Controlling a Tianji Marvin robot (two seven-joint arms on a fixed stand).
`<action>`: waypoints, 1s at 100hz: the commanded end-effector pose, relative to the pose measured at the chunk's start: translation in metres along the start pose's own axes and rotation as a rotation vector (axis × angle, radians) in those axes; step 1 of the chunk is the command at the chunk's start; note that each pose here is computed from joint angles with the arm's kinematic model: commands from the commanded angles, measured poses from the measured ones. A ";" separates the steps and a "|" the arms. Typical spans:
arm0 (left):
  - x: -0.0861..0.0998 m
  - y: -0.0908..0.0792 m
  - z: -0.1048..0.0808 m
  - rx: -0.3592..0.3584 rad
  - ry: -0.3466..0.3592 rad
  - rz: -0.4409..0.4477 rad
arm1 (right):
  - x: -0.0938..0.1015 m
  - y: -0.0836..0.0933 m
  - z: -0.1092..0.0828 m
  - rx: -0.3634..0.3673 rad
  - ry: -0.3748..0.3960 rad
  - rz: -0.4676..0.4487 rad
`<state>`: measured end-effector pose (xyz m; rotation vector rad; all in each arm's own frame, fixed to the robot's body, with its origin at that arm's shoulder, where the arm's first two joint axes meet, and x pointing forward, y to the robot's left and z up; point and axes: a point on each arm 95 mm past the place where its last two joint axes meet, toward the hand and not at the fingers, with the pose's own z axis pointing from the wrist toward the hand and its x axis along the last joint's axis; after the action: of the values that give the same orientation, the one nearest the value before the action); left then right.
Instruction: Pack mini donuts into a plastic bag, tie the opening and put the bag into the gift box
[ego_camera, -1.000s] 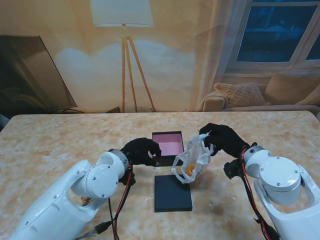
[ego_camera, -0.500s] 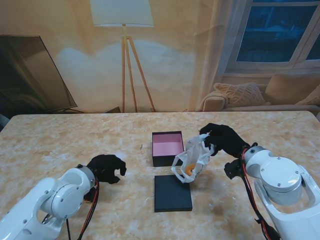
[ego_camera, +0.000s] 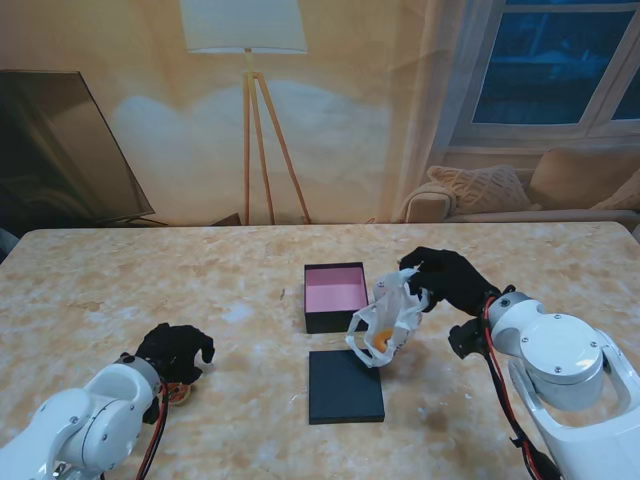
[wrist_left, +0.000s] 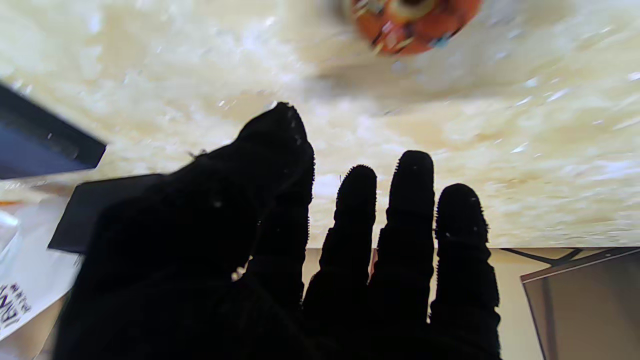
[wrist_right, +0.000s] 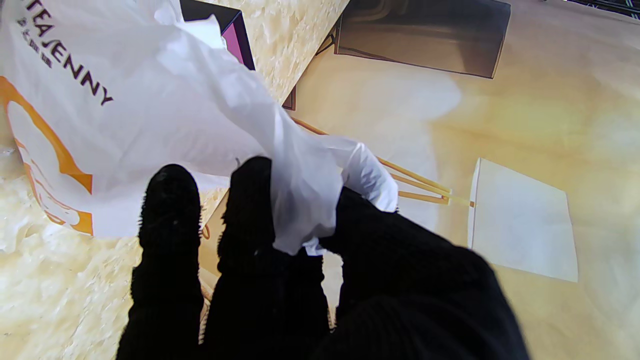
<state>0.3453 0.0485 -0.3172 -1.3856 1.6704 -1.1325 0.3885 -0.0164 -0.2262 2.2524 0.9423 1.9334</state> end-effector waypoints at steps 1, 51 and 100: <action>-0.002 0.011 -0.005 -0.041 -0.009 -0.007 | -0.001 -0.005 -0.001 0.020 -0.002 0.005; -0.020 0.028 -0.012 -0.096 -0.064 0.066 | -0.002 -0.006 -0.002 0.018 0.000 0.001; -0.026 0.031 -0.005 -0.156 -0.084 0.057 | -0.002 -0.006 -0.002 0.029 0.000 0.002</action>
<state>0.3348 0.0780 -0.3413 -1.4278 1.7457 -0.9301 0.3872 -0.0169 -0.2277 2.2541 0.9536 1.9286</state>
